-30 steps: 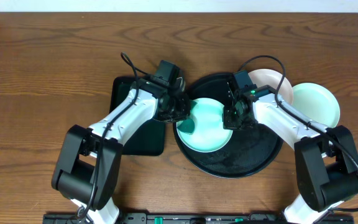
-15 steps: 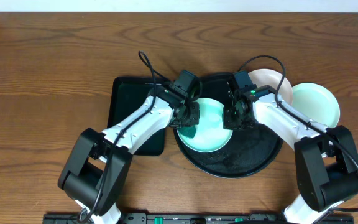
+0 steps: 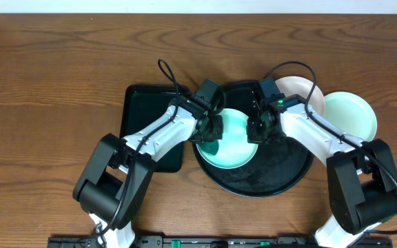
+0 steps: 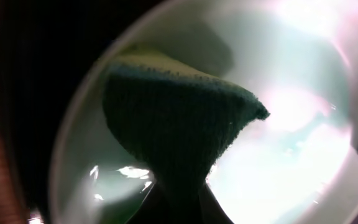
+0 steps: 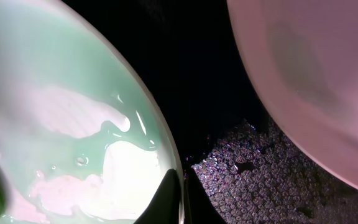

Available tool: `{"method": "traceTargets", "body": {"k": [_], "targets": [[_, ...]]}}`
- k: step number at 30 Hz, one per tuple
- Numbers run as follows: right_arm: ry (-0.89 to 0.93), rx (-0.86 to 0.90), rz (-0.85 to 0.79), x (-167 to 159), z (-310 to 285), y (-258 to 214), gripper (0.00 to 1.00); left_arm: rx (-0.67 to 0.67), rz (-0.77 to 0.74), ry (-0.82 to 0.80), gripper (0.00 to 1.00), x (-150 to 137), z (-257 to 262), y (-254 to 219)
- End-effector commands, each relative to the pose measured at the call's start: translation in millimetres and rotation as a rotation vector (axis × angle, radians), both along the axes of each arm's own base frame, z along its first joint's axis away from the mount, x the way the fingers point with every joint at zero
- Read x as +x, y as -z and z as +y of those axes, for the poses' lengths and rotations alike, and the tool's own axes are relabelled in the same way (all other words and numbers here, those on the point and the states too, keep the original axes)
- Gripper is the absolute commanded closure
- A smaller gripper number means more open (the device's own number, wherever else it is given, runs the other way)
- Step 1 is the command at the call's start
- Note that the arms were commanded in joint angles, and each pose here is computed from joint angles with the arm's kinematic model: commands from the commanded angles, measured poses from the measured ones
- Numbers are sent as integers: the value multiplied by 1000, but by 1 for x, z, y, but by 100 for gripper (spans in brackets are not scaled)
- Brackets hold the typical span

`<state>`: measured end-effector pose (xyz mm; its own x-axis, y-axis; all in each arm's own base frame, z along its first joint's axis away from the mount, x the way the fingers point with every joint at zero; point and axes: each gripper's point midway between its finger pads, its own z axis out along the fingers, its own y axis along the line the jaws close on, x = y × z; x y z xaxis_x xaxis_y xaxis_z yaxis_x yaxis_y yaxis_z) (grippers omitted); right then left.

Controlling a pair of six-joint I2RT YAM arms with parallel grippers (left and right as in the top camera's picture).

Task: Clean dirty plates on tray and stack at the side
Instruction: 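Scrub the white plate's left edge with the sponge, left gripper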

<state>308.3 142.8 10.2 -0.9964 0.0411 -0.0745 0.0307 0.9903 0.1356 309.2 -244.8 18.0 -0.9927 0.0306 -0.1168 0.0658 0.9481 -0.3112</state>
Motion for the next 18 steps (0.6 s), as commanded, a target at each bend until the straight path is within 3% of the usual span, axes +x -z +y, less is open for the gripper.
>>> {"method": "traceTargets", "body": {"k": [1, 18], "targets": [[-11, 9, 12, -4, 4, 3, 99, -97, 82, 50, 92, -20, -24, 4], [-11, 8, 12, -4, 4, 3, 99, -232, 35, 99, 93, -19, -48, -32]]}}
